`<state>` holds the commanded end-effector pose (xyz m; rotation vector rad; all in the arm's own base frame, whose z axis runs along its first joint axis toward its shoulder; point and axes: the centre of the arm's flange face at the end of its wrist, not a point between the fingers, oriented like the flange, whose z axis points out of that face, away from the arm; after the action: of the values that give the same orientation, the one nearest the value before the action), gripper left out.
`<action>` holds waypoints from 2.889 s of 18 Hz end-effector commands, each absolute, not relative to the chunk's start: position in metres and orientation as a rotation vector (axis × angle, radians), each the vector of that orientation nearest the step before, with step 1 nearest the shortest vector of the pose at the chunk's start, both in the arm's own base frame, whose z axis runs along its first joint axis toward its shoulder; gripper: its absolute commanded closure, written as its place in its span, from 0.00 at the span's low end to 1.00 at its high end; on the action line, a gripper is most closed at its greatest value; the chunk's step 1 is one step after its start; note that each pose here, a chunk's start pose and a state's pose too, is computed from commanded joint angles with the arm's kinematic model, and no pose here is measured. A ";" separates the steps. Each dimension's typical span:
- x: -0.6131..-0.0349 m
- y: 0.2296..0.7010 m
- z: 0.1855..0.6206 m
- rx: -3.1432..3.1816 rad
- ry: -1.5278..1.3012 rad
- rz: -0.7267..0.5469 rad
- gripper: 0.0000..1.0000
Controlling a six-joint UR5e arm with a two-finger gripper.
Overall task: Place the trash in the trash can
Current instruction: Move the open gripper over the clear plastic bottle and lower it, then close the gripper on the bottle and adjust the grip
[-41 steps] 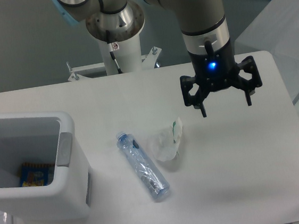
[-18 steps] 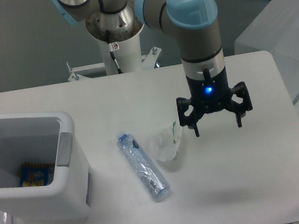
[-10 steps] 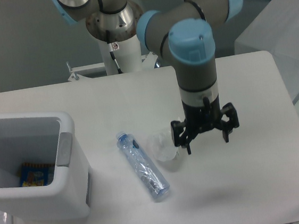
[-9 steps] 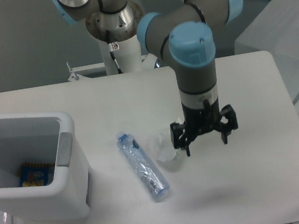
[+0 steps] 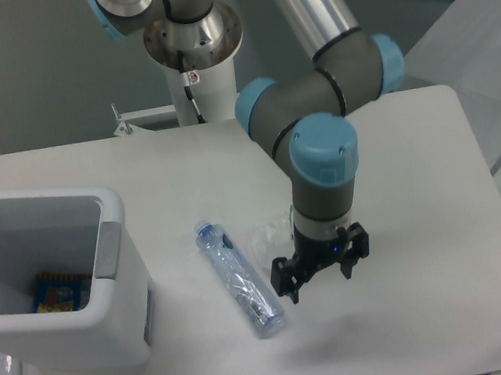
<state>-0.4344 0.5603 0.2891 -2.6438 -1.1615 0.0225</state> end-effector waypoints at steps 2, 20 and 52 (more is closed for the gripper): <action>-0.431 0.567 0.276 -2.656 -1.150 0.011 0.00; -0.386 0.596 0.214 -2.723 -1.185 0.039 0.00; -0.381 0.596 0.175 -2.782 -1.201 0.032 0.07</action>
<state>-0.3809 0.5960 0.1755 -2.7818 -1.2009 0.0325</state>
